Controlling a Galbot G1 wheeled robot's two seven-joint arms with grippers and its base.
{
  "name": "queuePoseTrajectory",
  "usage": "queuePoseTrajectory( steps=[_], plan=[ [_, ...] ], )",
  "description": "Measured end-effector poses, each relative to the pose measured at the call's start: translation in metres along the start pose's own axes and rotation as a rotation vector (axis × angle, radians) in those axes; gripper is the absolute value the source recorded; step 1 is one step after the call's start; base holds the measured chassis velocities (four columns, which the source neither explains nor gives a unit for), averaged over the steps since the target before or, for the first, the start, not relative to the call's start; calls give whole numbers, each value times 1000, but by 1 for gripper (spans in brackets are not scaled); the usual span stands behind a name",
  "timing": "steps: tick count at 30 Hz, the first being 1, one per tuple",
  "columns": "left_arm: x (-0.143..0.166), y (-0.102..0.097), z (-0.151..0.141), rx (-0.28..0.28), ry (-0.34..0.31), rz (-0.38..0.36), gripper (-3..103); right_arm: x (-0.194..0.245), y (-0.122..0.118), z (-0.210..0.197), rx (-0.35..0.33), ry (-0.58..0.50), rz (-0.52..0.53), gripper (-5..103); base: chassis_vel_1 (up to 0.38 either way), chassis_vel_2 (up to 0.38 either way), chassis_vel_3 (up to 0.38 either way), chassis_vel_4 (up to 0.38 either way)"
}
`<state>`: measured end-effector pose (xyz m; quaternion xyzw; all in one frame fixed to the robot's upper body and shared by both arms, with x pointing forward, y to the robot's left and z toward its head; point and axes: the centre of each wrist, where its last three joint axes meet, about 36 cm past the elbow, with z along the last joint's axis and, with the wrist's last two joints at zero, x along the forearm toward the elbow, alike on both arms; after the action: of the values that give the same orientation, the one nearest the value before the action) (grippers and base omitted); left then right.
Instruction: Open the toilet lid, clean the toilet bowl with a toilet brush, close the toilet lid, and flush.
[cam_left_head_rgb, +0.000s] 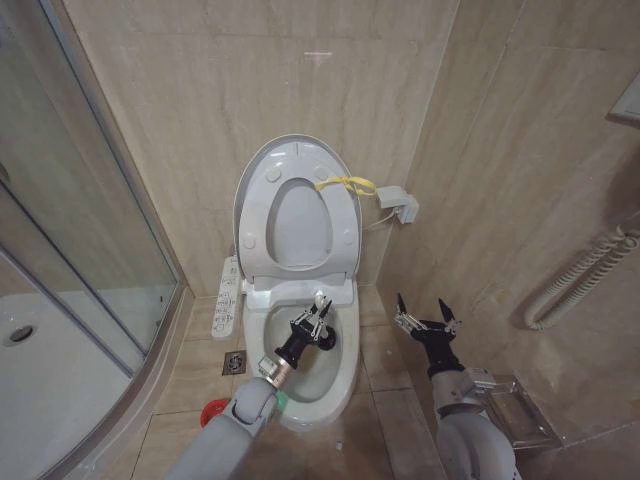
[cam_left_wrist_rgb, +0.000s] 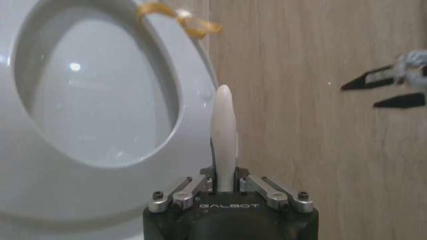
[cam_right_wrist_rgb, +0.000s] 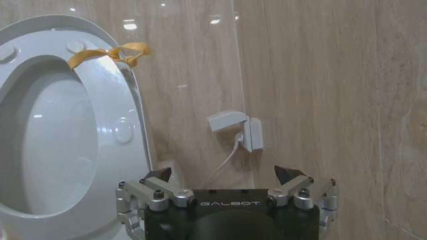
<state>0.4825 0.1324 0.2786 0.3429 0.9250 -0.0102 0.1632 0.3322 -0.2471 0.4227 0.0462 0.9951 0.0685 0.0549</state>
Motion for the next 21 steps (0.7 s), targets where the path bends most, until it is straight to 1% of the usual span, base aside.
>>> queuePoseTrajectory(
  steps=[8,12,16,17,18,19,21],
  plan=[
    [-10,17,22,6,44,10,17,0,0,0,0,0,0,100,0,0,0,0],
    [-16,18,28,14,52,18,17,0,0,0,0,0,0,100,0,0,0,0],
    [-15,18,34,25,59,30,17,0,0,0,0,0,0,100,0,0,0,0],
    [-11,20,39,22,68,46,17,0,0,0,0,0,0,100,0,0,0,0],
    [-11,20,39,22,68,46,17,0,0,0,0,0,0,100,0,0,0,0],
    [-5,24,46,11,82,61,17,0,0,0,0,0,0,100,0,0,0,0],
    [2,31,53,-10,102,63,17,0,0,0,0,0,0,100,0,0,0,0]
  ],
)
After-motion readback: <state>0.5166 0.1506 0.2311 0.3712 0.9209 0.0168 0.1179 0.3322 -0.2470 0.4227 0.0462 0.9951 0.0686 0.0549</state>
